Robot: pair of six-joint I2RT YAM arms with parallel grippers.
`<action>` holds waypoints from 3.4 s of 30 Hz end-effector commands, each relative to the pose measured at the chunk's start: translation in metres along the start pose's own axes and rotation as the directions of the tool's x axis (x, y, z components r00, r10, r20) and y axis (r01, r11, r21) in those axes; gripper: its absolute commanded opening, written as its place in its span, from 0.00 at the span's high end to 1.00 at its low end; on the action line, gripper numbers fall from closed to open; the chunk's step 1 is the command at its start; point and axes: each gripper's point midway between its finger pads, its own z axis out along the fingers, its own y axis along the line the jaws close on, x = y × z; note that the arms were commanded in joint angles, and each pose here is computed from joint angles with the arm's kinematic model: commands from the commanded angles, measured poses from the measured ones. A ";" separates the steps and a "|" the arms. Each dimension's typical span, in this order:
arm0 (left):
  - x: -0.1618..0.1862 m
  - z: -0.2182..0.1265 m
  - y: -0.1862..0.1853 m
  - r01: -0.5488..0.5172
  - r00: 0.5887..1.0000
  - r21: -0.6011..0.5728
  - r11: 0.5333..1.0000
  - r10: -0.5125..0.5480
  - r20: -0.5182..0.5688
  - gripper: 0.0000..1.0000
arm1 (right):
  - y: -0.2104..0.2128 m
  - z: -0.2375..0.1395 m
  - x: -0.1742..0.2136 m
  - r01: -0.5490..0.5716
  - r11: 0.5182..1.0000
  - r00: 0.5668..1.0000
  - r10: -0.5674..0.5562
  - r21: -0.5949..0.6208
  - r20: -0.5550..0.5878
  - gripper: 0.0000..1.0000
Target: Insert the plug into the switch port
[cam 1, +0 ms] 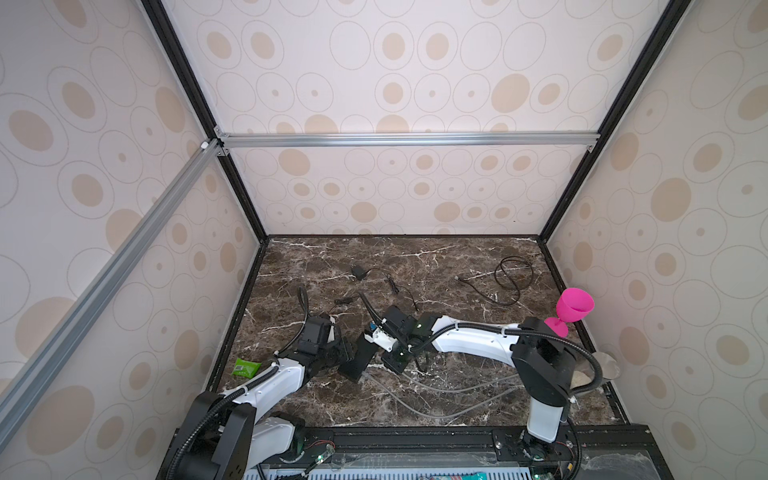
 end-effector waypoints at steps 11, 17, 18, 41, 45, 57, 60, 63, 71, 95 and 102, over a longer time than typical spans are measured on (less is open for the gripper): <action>-0.003 0.012 -0.003 0.020 0.998 0.057 0.998 -0.017 -0.053 0.50 | 0.001 0.021 -0.002 -0.001 1.000 0.997 0.001 -0.006 -0.081 1.00; -0.001 0.010 -0.002 0.017 0.998 0.062 0.998 -0.014 -0.053 0.50 | -0.002 0.021 -0.003 0.008 1.000 0.997 -0.007 0.013 -0.078 1.00; -0.001 0.010 -0.002 0.016 0.999 0.064 0.998 -0.013 -0.052 0.50 | -0.002 0.020 -0.005 0.010 1.000 0.997 -0.009 0.016 -0.073 1.00; 0.004 0.019 -0.013 0.008 0.994 0.142 0.990 0.007 -0.110 0.54 | -0.011 0.027 -0.020 0.048 0.997 0.998 -0.045 0.063 -0.045 1.00; 0.004 0.019 -0.014 0.007 0.994 0.144 0.990 0.009 -0.110 0.54 | -0.011 0.022 -0.025 0.052 0.996 0.999 -0.051 0.071 -0.020 1.00; 0.004 0.020 -0.014 0.009 0.994 0.148 0.989 0.007 -0.113 0.54 | -0.015 0.005 -0.034 0.063 0.989 0.995 -0.072 0.133 0.063 1.00; 0.004 0.020 -0.014 0.010 0.994 0.151 0.989 0.008 -0.113 0.54 | -0.012 0.006 -0.036 0.067 0.990 0.995 -0.075 0.127 0.066 1.00; 0.004 0.020 -0.015 0.011 0.993 0.154 0.988 0.007 -0.114 0.54 | -0.006 0.011 -0.037 0.075 0.991 0.995 -0.082 0.115 0.061 1.00; 0.005 0.020 -0.016 0.011 0.993 0.162 0.987 0.008 -0.118 0.54 | -0.002 0.022 -0.034 0.080 0.990 0.995 -0.086 0.118 0.044 1.00; 0.018 0.022 -0.040 0.069 0.986 0.352 0.933 -0.011 -0.165 0.61 | -0.001 0.014 -0.059 0.145 0.977 0.953 -0.180 0.154 0.245 1.00; 0.028 0.029 -0.049 0.076 0.978 0.381 0.921 0.005 -0.208 0.61 | -0.011 0.002 -0.040 0.151 0.967 0.951 -0.199 0.207 0.238 1.00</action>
